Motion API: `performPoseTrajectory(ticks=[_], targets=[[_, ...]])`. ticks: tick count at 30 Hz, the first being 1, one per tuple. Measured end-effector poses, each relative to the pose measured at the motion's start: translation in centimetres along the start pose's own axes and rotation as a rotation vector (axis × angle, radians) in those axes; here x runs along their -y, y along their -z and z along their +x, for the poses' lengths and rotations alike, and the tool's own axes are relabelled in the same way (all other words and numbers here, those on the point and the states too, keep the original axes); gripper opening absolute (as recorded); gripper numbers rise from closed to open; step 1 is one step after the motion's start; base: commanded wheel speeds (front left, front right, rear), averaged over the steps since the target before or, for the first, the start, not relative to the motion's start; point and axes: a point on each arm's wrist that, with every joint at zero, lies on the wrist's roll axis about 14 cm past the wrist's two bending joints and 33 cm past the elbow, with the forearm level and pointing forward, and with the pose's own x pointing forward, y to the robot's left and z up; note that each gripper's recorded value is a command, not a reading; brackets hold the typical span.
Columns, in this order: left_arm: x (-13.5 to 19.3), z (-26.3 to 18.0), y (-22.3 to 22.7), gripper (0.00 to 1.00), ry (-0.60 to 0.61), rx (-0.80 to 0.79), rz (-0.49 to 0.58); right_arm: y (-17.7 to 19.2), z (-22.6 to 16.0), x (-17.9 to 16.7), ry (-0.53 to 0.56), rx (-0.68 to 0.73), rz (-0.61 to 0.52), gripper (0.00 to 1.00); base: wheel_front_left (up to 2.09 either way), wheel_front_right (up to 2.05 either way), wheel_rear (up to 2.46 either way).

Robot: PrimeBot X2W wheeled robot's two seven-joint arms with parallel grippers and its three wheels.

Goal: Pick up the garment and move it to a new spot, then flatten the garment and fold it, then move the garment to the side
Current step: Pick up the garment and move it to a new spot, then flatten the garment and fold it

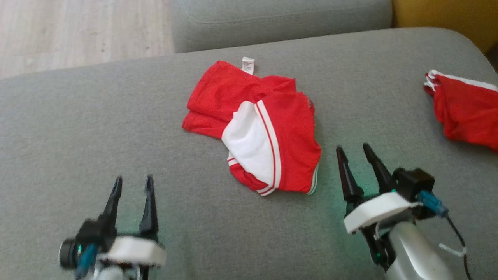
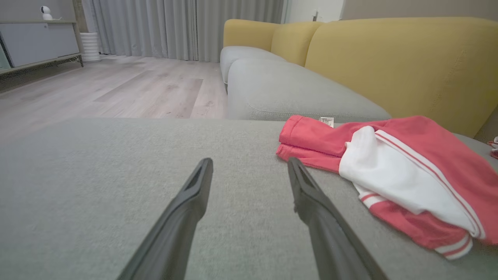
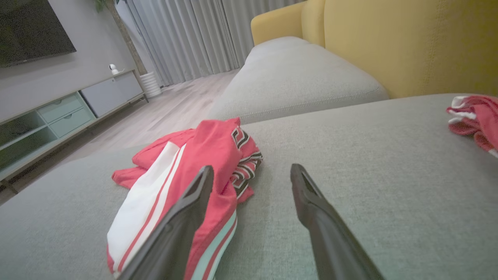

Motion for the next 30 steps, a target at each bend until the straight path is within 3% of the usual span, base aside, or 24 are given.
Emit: performPoseTrajectory(ticks=[4,11,22,30], targets=[[-1.8,-3.3,1.1,1.00,-0.068,-0.016,0.015,1.1,-0.5,-0.6,-0.014,-0.030,-0.002,1.00,0.00,0.00,0.00],[-2.3,-4.5,1.7,1.00,-0.091,-0.026,-0.003,1.6,0.0,-1.6,-0.051,-0.049,-0.035,1.00,0.00,0.00,0.00],[-1.2,-5.3,1.9,1.00,-0.078,-0.028,-0.069,3.1,4.2,-11.4,-0.397,-0.104,-0.225,1.00,0.00,0.00,0.00],[-4.3,-7.7,3.3,1.00,-0.206,-0.066,-0.105,9.8,5.8,-12.3,-0.475,-0.328,-0.351,1.00,0.00,0.00,0.00]])
